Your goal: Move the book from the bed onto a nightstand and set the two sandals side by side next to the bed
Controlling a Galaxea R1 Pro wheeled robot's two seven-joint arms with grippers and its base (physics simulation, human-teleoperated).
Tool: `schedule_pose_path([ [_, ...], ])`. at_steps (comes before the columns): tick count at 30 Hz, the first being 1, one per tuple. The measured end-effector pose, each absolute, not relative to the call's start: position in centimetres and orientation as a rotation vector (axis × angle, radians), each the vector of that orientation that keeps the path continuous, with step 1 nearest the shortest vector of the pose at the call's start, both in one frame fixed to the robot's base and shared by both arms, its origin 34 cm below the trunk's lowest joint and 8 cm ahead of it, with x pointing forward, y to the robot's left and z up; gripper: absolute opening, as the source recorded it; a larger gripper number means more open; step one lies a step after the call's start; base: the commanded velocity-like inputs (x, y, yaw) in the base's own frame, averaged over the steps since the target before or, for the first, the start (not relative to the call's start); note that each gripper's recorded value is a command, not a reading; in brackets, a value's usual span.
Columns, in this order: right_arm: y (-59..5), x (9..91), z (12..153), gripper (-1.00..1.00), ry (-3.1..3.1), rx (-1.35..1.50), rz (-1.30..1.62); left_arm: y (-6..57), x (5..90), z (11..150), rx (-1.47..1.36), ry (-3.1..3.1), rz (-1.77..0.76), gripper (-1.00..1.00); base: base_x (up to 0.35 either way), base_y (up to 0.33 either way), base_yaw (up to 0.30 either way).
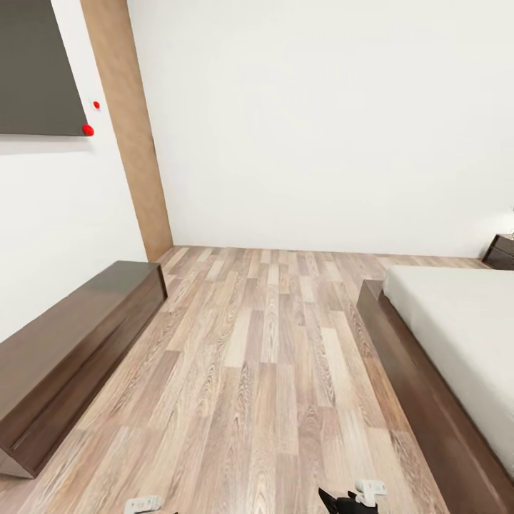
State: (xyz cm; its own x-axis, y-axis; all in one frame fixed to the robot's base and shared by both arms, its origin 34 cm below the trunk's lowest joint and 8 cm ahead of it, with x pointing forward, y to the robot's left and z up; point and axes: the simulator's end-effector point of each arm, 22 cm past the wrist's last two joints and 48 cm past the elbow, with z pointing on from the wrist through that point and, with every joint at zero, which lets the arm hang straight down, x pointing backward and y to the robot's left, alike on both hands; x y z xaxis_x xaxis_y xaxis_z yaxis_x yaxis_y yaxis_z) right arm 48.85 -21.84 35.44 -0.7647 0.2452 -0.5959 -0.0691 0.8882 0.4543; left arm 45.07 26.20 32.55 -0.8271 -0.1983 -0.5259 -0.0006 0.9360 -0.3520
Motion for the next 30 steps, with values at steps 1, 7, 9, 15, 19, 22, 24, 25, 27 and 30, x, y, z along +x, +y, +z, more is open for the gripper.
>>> schedule_pose_path([
  [1, -21.8, 48.8, 35.4, 1.00, 2.370, 0.126, 0.602, 26.2, 45.1, 32.5, -0.141, 2.510, -0.456, 1.00, 0.000, 0.000, -0.030],
  [7, -22.6, 49.1, 35.6, 1.00, 2.358, 0.136, 0.593, 24.8, 44.0, 32.2, -0.124, 2.518, -0.484, 1.00, 0.000, 0.000, -0.003],
  [9, -22.6, 49.2, 35.7, 1.00, 2.353, 0.133, 0.596, 24.8, 43.4, 32.0, -0.123, 2.519, -0.481, 1.00, 0.000, 0.000, 0.000],
  [15, -22.2, 48.9, 35.7, 1.00, 2.354, 0.129, 0.604, 23.1, 40.9, 31.3, -0.129, 2.537, -0.512, 1.00, 0.000, 0.000, 0.000],
  [19, -22.2, 48.9, 35.7, 1.00, 2.354, 0.129, 0.603, 23.0, 39.3, 30.8, -0.136, 2.558, -0.514, 1.00, 0.000, 0.000, 0.000],
  [22, -22.2, 48.9, 35.7, 1.00, 2.354, 0.129, 0.603, 23.0, 39.4, 30.8, -0.137, 2.557, -0.514, 1.00, 0.000, 0.000, 0.000],
  [24, -22.2, 48.9, 35.7, 1.00, 2.354, 0.129, 0.602, 23.0, 39.4, 30.8, -0.137, 2.557, -0.514, 1.00, 0.000, 0.000, 0.000],
  [25, -22.2, 48.9, 35.7, 1.00, 2.354, 0.129, 0.602, 23.0, 39.4, 30.8, -0.137, 2.557, -0.514, 1.00, 0.000, 0.000, 0.000],
  [27, -22.2, 48.9, 35.7, 1.00, 2.354, 0.129, 0.601, 23.0, 39.4, 30.8, -0.137, 2.557, -0.514, 1.00, 0.000, 0.000, 0.000],
  [30, -22.2, 48.9, 35.7, 1.00, 2.354, 0.129, 0.601, 23.0, 39.4, 30.8, -0.137, 2.557, -0.514, 1.00, 0.000, 0.000, 0.000],
])
